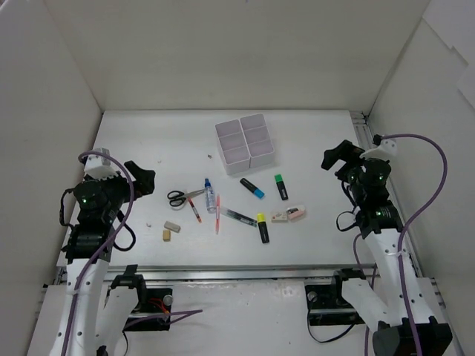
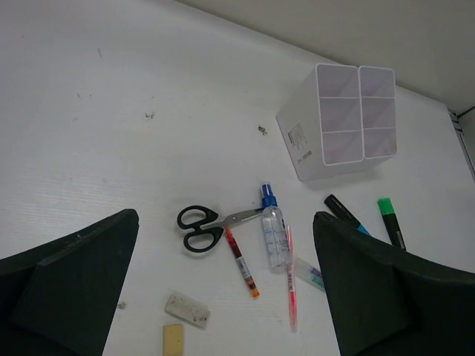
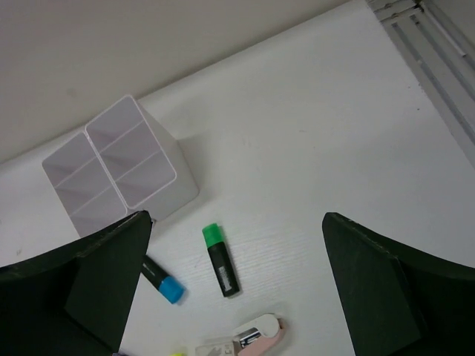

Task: Sort the stationery into containers
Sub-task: Pick up the stationery from the center of the board.

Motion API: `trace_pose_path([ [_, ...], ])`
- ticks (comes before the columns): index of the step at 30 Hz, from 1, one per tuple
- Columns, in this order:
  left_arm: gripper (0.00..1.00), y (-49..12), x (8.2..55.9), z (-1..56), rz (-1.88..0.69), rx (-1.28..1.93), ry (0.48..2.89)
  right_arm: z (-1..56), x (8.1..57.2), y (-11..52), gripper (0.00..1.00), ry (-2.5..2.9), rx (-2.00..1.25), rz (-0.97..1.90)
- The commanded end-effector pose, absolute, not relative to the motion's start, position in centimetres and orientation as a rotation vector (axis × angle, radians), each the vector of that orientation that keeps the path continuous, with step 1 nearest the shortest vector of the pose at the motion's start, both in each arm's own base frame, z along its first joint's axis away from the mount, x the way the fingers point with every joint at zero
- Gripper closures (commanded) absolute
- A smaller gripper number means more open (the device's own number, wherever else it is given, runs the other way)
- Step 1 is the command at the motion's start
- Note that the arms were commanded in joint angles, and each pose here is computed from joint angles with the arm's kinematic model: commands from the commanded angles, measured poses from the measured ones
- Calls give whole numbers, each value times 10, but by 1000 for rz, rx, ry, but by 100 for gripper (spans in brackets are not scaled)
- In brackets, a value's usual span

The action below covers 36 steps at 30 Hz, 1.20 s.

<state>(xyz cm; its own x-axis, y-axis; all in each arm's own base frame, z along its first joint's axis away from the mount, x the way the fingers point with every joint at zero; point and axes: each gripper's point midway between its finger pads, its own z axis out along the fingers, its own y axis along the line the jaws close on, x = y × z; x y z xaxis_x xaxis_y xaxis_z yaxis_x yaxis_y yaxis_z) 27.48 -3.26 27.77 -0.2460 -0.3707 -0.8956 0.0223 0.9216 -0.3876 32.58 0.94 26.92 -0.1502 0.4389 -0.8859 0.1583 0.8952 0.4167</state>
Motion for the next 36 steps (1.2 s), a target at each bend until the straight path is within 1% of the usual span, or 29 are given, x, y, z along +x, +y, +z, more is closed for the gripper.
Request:
trace_pose_path([
  [1, 0, -34, 285, 292, -400, -287, 1764, 266, 344, 28, 2, 1789, 294, 291],
  [2, 0, -35, 286, 292, -407, -283, 1767, 269, 349, 41, 2, 1813, 193, 332],
  [3, 0, -37, 289, 289, -417, -281, 1782, 241, 355, 48, 2, 1934, 185, 351],
  [4, 0, -38, 290, 287, -425, -278, 1788, 231, 357, 55, 2, 1996, 183, 366],
  [5, 0, -39, 291, 284, -432, -277, 1799, 222, 372, 59, 2, 2059, 146, 338],
  [7, 0, -41, 293, 276, -448, -293, 1823, 196, 376, 66, 2, 2176, 150, 203],
  [8, 0, -41, 294, 274, -452, -299, 1830, 195, 384, 70, 2, 2192, 129, 167],
  [9, 0, -41, 295, 269, -449, -307, 1844, 163, 386, 71, 2, 2296, 141, 100],
  [12, 1, -38, 294, 261, -429, -323, 1872, 133, 399, 86, 4, 2400, 104, -7],
  [16, 0, -36, 292, 254, -405, -339, 1891, 101, 409, 108, 16, 2487, 68, -29],
  [18, 0, -38, 293, 250, -410, -330, 1902, 84, 414, 118, 18, 2529, 46, -31],
  [20, 1, -39, 294, 247, -413, -321, 1912, 71, 415, 126, 21, 2557, 11, -63],
  [22, 0, -39, 294, 244, -407, -323, 1921, 65, 415, 127, 29, 2562, -5, -115],
  [24, 0, -41, 292, 242, -408, -318, 1925, 53, 414, 126, 33, 2589, -9, -140],
  [27, 0, -40, 290, 237, -401, -317, 1928, 39, 415, 131, 39, 2621, -29, -130],
  [31, 1, -35, 286, 236, -373, -335, 1919, 23, 414, 146, 44, 2676, -73, -39],
  [33, 0, -34, 286, 236, -366, -333, 1914, 22, 415, 150, 54, 2682, -74, -17],
  [34, 0, -34, 285, 237, -366, -330, 1910, 19, 415, 148, 56, 2687, -71, -21],
  [36, 0, -33, 286, 237, -358, -321, 1907, 16, 411, 149, 67, 2697, -73, -17],
])
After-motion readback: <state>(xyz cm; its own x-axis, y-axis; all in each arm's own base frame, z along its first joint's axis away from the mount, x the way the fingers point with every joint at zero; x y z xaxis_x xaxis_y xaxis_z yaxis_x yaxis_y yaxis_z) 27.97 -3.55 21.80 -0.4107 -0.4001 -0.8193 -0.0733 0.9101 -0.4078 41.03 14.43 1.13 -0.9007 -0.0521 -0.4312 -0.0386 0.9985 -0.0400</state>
